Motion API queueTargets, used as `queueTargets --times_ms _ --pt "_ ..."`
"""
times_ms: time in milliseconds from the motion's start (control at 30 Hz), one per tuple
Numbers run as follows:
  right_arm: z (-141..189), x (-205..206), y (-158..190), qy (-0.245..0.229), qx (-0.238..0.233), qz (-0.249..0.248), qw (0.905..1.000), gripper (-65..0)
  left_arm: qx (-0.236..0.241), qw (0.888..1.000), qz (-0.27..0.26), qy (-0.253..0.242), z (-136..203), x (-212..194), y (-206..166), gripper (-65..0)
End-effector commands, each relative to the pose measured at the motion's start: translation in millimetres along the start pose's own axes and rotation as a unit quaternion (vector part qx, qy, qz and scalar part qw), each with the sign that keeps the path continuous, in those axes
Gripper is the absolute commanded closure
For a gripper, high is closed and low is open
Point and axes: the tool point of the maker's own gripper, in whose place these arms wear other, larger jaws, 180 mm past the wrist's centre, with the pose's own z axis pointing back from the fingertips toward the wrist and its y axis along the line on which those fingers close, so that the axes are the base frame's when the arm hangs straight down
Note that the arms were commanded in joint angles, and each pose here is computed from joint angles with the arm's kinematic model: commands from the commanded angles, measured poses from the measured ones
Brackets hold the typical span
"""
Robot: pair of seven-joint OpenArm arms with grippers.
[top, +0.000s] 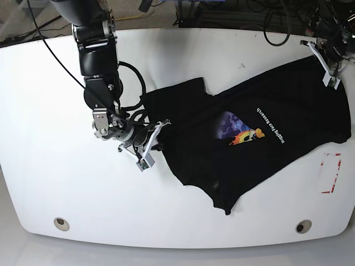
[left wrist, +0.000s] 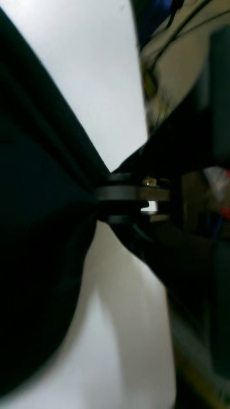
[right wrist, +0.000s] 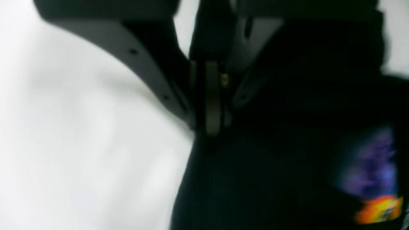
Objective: Fold the T-shirt properly
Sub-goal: 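Lift the shirt with both grippers and swing it toward the table edge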
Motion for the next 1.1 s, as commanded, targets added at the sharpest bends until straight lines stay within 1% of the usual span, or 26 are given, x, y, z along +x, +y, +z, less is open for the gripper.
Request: queueTargets --times_ms 0,67,167,267,333,467,600,767,833,900,967,1000,1067 --pt "25.8 38.6 -7.6 -0.049 -0.022 0.032 0.9981 0.0 0.052 0.998 -0.031 -0.016 16.6 18.8 18.0 -2.1" --pt "43.4 42.8 -11.4 -0.057 -0.038 0.037 0.9970 0.0 0.085 0.995 -0.044 -0.015 23.7 26.4 28.2 -2.1" --pt "63.3 42.0 -18.2 -0.058 -0.058 0.040 0.9958 0.0 0.119 0.991 -0.049 -0.023 30.7 41.0 41.7 -2.1" --pt "77.8 42.8 -27.1 -0.060 -0.075 0.054 0.9939 0.0 0.142 0.987 -0.061 -0.036 38.5 58.1 56.2 -2.2" --pt "84.7 45.4 -32.8 -0.061 -0.084 0.064 0.9925 0.0 0.147 0.986 -0.066 -0.050 41.0 71.1 59.3 -2.2" --pt "96.4 56.5 -41.7 -0.070 -0.099 0.083 0.9891 0.0 0.151 0.981 -0.073 -0.096 45.2 111.3 59.0 -2.2" --pt "107.4 90.0 -50.9 -0.097 -0.115 0.104 0.9832 0.0 0.154 0.973 -0.088 -0.149 55.2 161.9 55.6 -2.2" --pt "127.8 134.1 -66.2 -0.129 -0.140 0.134 0.9726 0.0 0.197 0.961 -0.108 -0.159 81.8 217.5 65.3 -2.2" --pt "140.1 161.2 -71.2 -0.150 -0.153 0.148 0.9655 0.0 0.221 0.952 -0.115 -0.180 100.7 247.8 68.7 -2.2" --pt "149.7 179.5 -74.1 -0.164 -0.162 0.159 0.9599 0.0 0.234 0.942 -0.123 -0.204 115.8 270.5 68.2 -2.2" --pt "164.0 203.4 -78.4 -0.177 -0.176 0.175 0.9525 0.0 0.254 0.929 -0.133 -0.236 139.4 299.0 69.1 -2.2" --pt "169.6 212.6 -79.6 -0.182 -0.181 0.179 0.9497 0.0 0.260 0.924 -0.136 -0.245 147.1 306.9 69.3 -2.2" --pt "186.2 233.7 -84.6 -0.191 -0.198 0.192 0.9419 0.0 0.278 0.911 -0.140 -0.270 169.1 327.1 70.2 -2.2"
